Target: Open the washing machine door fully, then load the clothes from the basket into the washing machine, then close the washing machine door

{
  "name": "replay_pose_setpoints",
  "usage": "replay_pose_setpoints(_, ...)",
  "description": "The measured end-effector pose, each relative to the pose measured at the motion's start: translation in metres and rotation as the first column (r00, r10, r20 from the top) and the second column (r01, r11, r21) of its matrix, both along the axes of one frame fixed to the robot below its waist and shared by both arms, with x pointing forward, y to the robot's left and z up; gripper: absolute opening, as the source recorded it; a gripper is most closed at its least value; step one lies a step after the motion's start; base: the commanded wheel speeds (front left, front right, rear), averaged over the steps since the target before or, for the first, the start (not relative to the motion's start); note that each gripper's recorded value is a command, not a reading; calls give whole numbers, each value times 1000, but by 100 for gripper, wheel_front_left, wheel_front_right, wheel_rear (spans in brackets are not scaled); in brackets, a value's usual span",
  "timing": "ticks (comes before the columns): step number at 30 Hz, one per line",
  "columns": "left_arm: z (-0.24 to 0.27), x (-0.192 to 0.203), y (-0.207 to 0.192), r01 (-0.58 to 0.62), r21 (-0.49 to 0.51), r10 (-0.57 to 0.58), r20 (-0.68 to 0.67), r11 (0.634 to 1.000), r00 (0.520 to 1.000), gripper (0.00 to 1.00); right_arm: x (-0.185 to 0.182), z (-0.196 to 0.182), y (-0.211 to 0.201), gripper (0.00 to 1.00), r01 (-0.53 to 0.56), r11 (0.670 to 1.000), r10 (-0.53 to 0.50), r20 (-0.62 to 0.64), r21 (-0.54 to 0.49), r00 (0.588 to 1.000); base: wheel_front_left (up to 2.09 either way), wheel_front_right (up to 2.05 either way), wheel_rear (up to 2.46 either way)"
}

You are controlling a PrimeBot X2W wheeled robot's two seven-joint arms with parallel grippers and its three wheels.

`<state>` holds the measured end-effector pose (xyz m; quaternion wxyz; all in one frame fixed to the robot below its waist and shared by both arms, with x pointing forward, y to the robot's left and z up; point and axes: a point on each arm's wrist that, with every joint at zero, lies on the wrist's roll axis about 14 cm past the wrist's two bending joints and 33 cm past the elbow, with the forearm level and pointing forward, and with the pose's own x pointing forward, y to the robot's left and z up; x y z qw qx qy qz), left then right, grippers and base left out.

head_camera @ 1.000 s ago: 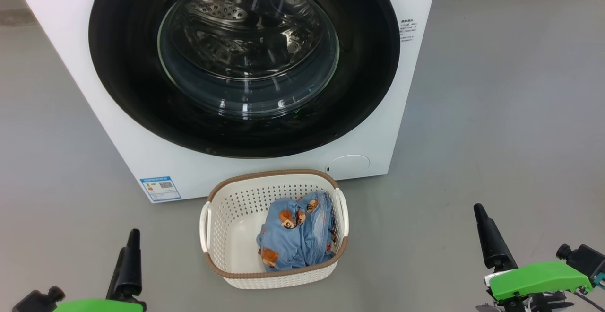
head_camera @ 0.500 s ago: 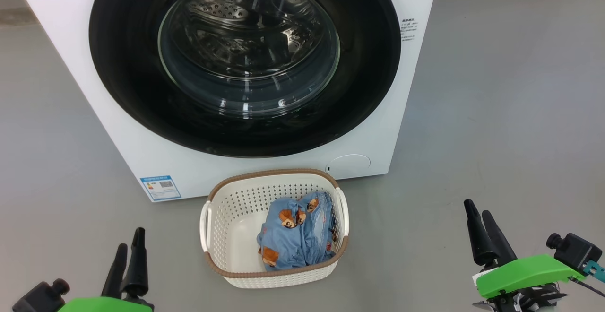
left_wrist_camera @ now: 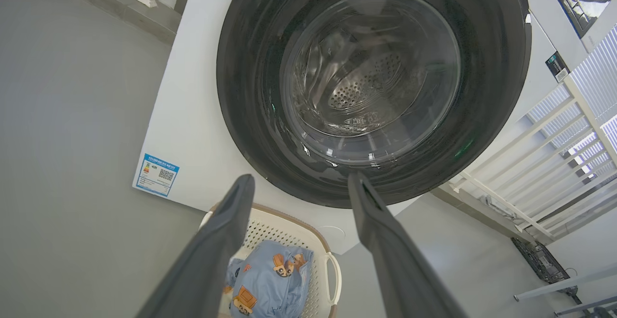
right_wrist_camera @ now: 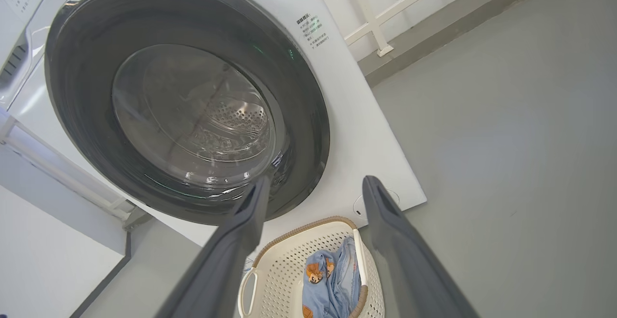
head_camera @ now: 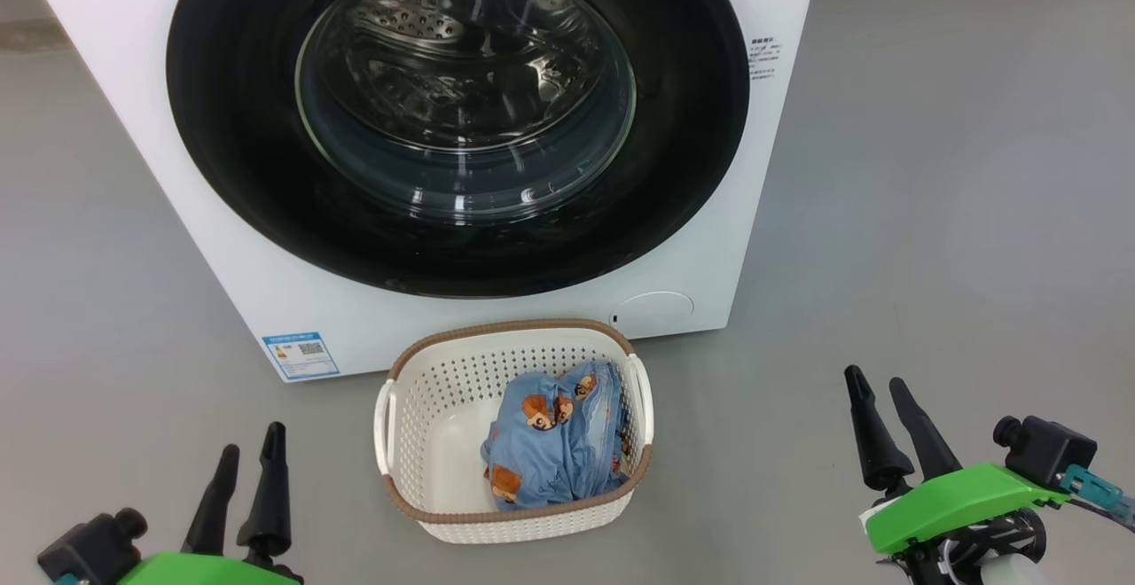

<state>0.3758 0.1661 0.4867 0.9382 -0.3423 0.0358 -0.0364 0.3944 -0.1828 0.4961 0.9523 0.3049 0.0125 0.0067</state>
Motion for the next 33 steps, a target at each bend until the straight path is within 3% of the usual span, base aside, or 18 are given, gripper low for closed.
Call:
replay_pose_setpoints(14,5,2,-5,24,174,-33,48,984,998,100,4,3,4,100,-17,986,21,24,-164,999,0,0,0)
replay_pose_setpoints(33,13,3,-7,26,371,-71,107,928,992,100,11,21,10,100,-22,926,62,93,-376,994,0,0,0)
